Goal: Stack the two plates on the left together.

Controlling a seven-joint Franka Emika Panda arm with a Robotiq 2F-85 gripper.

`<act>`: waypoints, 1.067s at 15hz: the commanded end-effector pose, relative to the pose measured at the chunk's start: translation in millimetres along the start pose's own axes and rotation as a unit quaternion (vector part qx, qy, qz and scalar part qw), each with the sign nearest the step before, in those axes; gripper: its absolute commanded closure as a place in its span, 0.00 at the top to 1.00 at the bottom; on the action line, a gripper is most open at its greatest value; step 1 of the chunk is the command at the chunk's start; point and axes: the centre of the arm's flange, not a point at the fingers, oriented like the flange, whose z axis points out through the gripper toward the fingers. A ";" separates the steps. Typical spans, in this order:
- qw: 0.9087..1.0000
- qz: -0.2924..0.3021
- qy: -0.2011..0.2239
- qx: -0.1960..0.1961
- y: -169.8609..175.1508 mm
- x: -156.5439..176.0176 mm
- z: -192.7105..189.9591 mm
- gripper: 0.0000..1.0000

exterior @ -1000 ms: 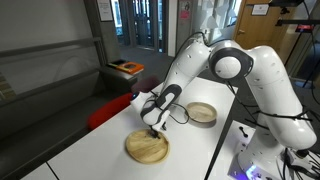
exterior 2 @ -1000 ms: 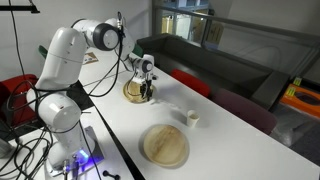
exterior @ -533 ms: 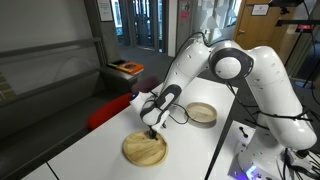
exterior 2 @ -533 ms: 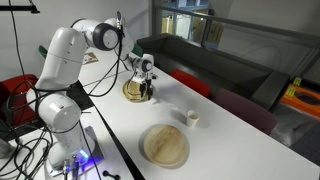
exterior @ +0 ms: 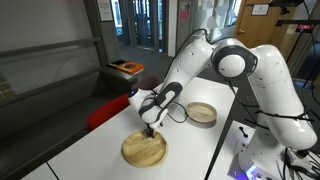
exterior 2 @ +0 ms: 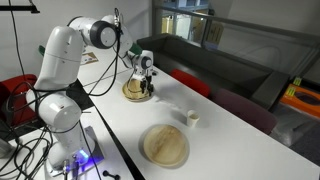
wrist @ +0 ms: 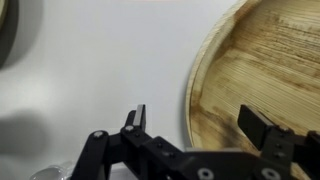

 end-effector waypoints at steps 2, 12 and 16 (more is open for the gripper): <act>0.999 0.015 0.039 0.009 12.3 -12.8 -39.7 1.00; 0.988 0.115 0.074 0.076 24.8 -45.3 -130.3 1.00; 0.977 0.170 0.097 0.086 34.9 -72.3 -162.2 1.00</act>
